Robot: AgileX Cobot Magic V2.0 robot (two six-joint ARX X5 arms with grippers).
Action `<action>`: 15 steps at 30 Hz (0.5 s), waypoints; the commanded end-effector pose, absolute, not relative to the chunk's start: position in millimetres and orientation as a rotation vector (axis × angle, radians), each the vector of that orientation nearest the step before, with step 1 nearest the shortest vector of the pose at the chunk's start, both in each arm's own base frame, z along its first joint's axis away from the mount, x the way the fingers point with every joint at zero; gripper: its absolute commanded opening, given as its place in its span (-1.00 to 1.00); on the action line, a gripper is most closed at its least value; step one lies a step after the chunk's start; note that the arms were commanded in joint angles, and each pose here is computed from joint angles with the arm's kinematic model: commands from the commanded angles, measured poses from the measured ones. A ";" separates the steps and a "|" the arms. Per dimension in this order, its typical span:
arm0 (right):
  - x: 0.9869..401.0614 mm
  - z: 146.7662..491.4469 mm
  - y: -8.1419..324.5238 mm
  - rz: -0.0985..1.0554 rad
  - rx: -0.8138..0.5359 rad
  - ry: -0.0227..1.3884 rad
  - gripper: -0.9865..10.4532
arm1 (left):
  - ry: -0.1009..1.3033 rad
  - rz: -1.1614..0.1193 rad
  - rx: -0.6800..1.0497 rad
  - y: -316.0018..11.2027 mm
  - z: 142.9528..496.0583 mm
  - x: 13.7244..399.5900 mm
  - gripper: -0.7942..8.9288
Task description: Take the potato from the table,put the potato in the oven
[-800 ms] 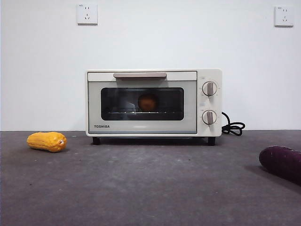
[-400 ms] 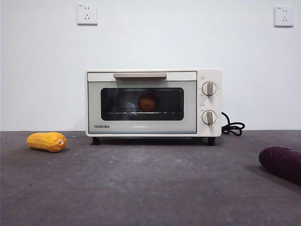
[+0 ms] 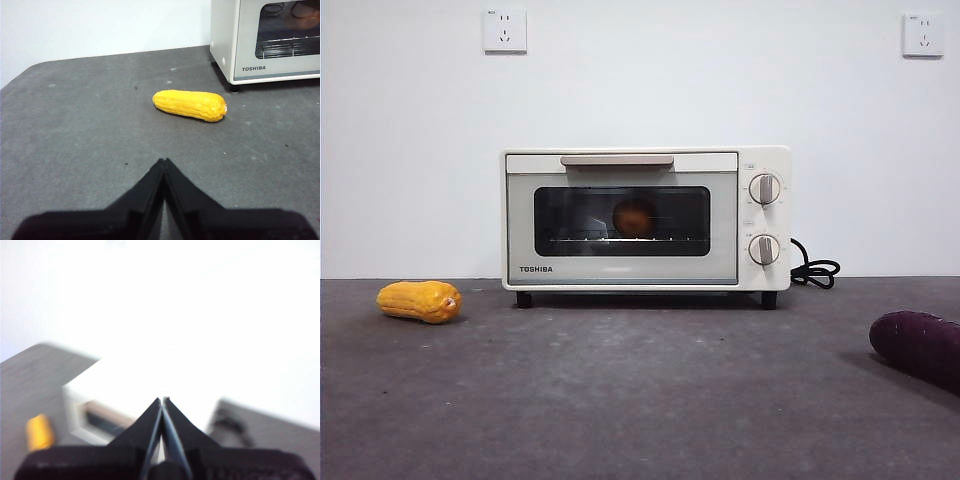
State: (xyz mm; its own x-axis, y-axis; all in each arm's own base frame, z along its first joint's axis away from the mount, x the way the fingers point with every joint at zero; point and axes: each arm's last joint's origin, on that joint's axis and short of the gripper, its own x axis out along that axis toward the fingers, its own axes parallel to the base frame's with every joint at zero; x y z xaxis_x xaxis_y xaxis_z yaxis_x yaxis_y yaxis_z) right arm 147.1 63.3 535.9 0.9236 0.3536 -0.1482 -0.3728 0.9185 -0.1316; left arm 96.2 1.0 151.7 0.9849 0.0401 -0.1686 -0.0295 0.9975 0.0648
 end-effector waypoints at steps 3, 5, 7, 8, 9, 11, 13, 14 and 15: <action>148.1 513.6 41.3 0.250 -0.276 0.085 -0.82 | 0.173 0.034 0.056 0.9 149.2 96.8 -0.85; 145.2 500.7 34.0 0.204 -0.310 0.046 -0.82 | 0.173 0.034 0.055 0.9 149.2 96.8 -0.85; 141.5 487.3 28.8 0.168 -0.354 -0.006 -0.82 | 0.173 0.034 0.056 0.9 149.2 96.8 -0.85; 139.3 479.5 26.3 0.149 -0.380 -0.036 -0.83 | 0.173 0.034 0.056 0.9 149.2 96.8 -0.85; 137.4 472.6 24.4 0.133 -0.400 -0.061 -0.82 | 0.173 0.034 0.055 0.9 149.2 96.8 -0.85; 133.4 455.6 21.2 0.109 -0.439 -0.119 -0.82 | 0.173 0.034 0.056 0.9 149.2 96.8 -0.85; 129.3 439.1 19.1 0.113 -0.444 -0.173 -0.82 | 0.173 0.034 0.055 0.9 149.2 96.8 -0.84; 127.1 429.8 18.3 0.125 -0.444 -0.199 -0.82 | 0.173 0.034 0.055 0.9 149.2 96.8 -0.85; 125.0 421.3 17.4 0.137 -0.444 -0.214 -0.82 | 0.173 0.034 0.056 0.9 149.2 96.8 -0.85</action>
